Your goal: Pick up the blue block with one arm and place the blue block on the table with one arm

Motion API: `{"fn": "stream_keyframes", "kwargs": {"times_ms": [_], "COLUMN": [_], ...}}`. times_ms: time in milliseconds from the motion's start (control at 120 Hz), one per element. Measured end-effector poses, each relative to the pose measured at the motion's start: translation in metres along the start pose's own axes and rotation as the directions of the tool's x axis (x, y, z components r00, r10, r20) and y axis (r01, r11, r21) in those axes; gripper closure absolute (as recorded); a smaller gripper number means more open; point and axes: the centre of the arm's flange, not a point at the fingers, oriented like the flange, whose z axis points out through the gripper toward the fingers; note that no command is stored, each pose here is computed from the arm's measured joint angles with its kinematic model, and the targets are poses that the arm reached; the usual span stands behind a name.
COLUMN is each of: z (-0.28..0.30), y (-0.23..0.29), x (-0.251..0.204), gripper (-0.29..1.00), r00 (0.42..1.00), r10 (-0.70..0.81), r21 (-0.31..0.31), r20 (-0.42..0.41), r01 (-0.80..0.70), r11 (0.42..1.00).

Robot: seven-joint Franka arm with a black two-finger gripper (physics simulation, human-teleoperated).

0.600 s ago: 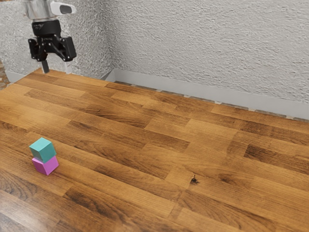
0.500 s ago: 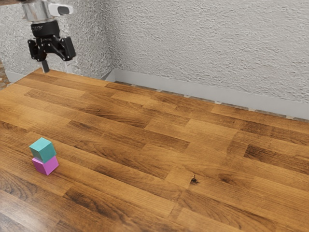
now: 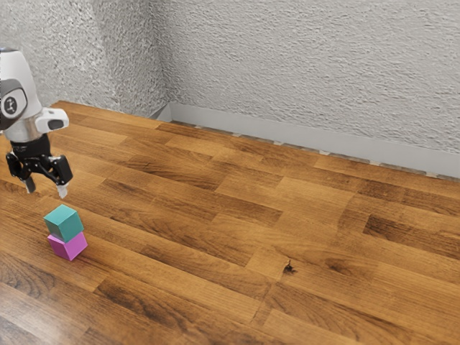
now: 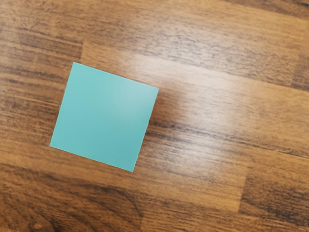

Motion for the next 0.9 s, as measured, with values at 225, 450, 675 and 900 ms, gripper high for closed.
{"fn": "stream_keyframes", "kwargs": {"times_ms": [225,450,675,900], "z": [0.028,0.053,0.069,0.078], "y": [-0.020,-0.016,-0.021,-0.023], "x": [0.003,0.020,0.012,0.018], "gripper": [0.03,0.03,0.03,0.03], "r00": [0.998,0.987,0.981,0.974], "r10": [0.065,0.159,0.191,0.225], "r21": [0.039,0.048,0.026,0.027], "r20": [-0.008,-0.015,-0.024,-0.028], "r01": [-0.065,-0.158,-0.190,-0.224], "r11": [0.997,0.986,0.981,0.974]}}
